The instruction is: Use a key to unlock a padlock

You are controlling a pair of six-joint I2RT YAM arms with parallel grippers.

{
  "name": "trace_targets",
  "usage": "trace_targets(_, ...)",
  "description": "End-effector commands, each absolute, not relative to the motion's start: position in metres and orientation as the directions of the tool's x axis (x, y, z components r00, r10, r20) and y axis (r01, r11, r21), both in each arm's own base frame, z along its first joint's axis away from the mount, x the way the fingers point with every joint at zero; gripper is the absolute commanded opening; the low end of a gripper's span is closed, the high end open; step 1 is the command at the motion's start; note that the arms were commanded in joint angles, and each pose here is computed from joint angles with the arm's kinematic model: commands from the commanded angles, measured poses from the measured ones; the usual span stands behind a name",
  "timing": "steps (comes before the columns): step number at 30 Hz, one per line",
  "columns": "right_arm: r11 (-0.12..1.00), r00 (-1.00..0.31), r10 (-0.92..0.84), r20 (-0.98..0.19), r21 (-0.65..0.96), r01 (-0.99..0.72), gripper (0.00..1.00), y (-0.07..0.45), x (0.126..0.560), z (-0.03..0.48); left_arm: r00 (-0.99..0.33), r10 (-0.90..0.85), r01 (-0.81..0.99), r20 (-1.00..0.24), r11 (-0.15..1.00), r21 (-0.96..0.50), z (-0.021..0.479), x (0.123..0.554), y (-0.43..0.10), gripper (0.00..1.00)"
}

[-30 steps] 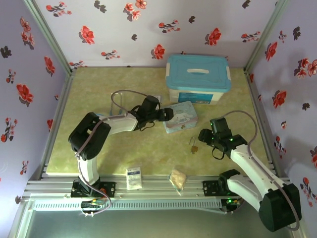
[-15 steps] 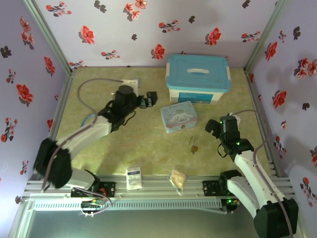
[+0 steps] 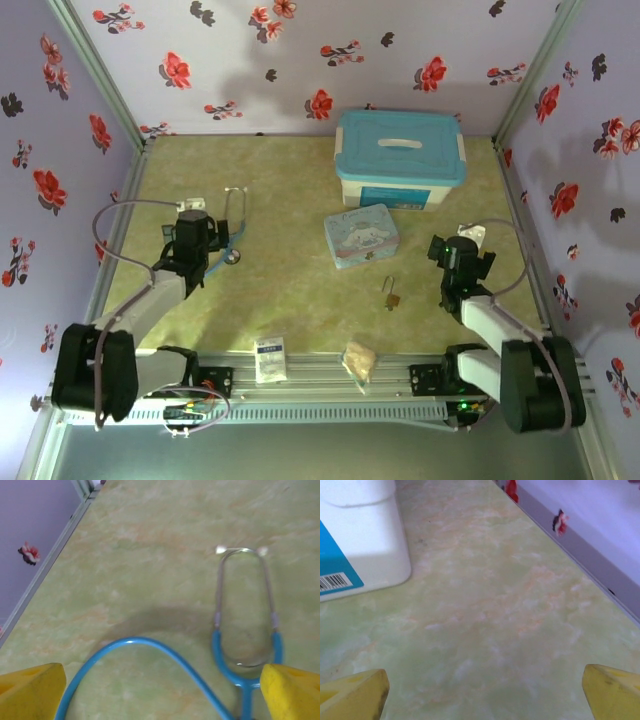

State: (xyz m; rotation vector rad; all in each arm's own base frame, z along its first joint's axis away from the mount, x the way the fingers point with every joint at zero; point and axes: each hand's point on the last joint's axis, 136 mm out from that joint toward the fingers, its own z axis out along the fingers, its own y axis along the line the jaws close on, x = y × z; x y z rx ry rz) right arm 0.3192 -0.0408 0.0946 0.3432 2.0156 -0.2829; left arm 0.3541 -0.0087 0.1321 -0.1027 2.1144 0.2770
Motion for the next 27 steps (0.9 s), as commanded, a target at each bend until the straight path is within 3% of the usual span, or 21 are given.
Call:
trace_targets(1,0.935,-0.274,0.072,-0.959,-0.031,0.354,0.99,-0.042,0.344,0.124,-0.461,0.063,-0.229,-0.885,0.955,0.187,0.130,0.370,0.008,1.00)
trace_targets(8,0.965,-0.286,0.087,-0.954,0.009,0.263,0.99,-0.030,0.372,0.120,-0.406,0.050,-0.212,-0.912,0.966,0.148,0.116,0.398,0.023,1.00)
trace_targets(11,0.967,-0.262,0.123,-0.957,0.056,0.249,0.99,-0.032,0.379,0.111,-0.372,-0.047,-0.218,-0.927,0.975,0.038,0.104,0.403,0.040,1.00)
trace_targets(15,0.973,-0.265,0.116,-0.957,0.055,0.225,0.99,-0.029,0.389,0.093,-0.376,-0.033,-0.157,-0.926,0.987,0.028,0.102,0.402,0.029,1.00)
trace_targets(18,0.972,-0.347,0.122,-0.930,0.041,0.232,0.99,-0.029,0.393,0.086,-0.314,-0.015,-0.102,-0.949,0.995,0.018,0.098,0.399,0.020,1.00)
trace_targets(27,0.973,-0.335,0.116,-0.935,0.039,0.226,0.99,-0.029,0.393,0.088,-0.341,-0.014,-0.100,-0.940,0.995,0.022,0.094,0.398,0.020,1.00)
